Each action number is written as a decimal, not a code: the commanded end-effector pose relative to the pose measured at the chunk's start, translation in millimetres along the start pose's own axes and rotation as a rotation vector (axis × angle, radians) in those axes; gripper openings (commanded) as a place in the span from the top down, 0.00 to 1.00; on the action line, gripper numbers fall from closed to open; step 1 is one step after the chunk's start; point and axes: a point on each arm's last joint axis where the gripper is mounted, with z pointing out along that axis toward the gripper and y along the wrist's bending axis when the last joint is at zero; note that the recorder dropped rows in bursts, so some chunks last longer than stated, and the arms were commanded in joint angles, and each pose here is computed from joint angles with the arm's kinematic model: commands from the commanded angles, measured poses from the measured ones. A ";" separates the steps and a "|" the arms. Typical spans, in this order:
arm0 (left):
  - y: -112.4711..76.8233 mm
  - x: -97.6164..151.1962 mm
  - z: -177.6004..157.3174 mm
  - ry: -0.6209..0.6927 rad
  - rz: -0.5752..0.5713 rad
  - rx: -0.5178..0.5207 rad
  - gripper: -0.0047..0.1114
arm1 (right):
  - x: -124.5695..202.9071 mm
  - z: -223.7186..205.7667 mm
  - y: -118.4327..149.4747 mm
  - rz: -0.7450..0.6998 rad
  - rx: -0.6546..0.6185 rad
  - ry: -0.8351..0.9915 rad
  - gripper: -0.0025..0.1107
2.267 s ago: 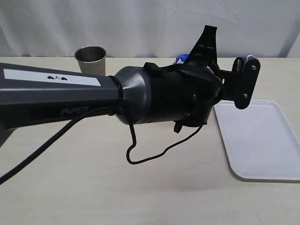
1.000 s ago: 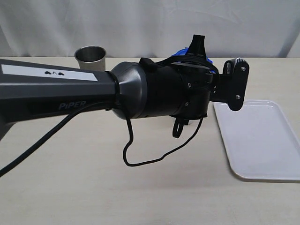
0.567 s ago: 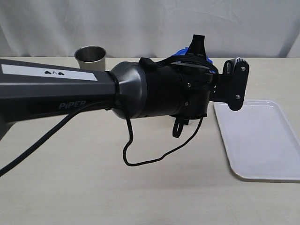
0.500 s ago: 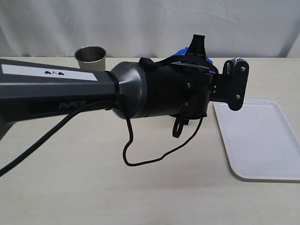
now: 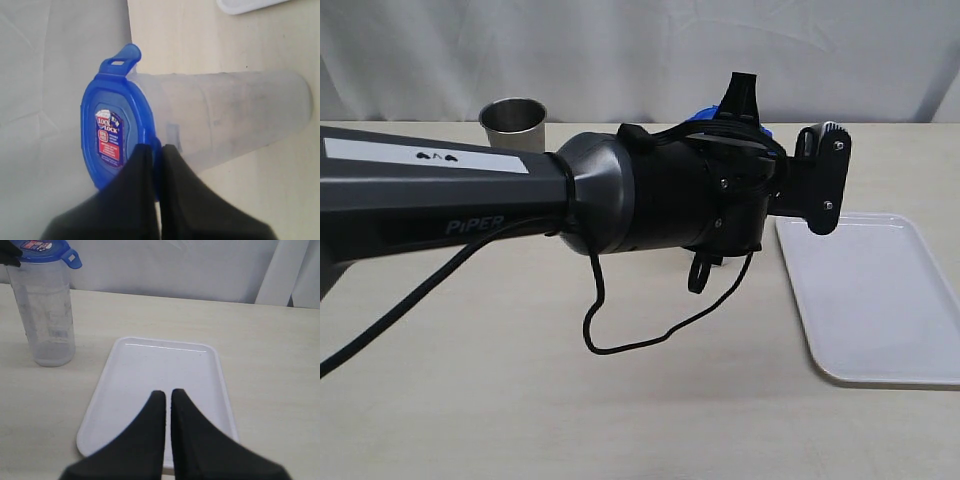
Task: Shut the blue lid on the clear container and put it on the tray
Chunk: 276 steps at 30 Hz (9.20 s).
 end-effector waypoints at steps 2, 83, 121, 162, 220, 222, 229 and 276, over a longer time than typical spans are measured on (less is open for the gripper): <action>7.4 0.7 -6.8 -0.011 -0.025 -0.017 0.96 | 0.5 0.0 -0.4 -0.001 0.008 -0.004 0.94; 8.9 0.8 -16.8 0.017 -0.146 0.002 0.51 | 0.5 0.0 -0.4 -0.001 0.008 -0.004 0.94; 74.1 191.2 -47.1 -0.770 -1.055 -0.086 0.96 | -25.3 -3.9 -2.6 0.023 0.029 -0.292 0.94; 55.6 196.9 99.1 -0.620 -1.033 0.446 0.96 | -104.6 130.1 73.4 -0.053 -0.371 0.225 0.94; 57.8 162.6 95.0 -0.696 -0.902 0.352 0.96 | -49.9 224.1 42.4 -0.066 -0.837 0.063 0.94; 57.8 162.7 95.1 -0.695 -0.903 0.351 0.96 | -50.4 226.4 42.1 -0.070 -0.837 0.060 0.94; 42.9 163.2 108.9 -0.671 -0.923 0.382 0.96 | -48.2 228.0 42.1 -0.069 -0.834 0.063 0.94; 37.0 161.5 109.4 -0.720 -0.883 0.421 0.96 | -46.4 241.8 57.0 -0.109 -0.789 0.083 0.94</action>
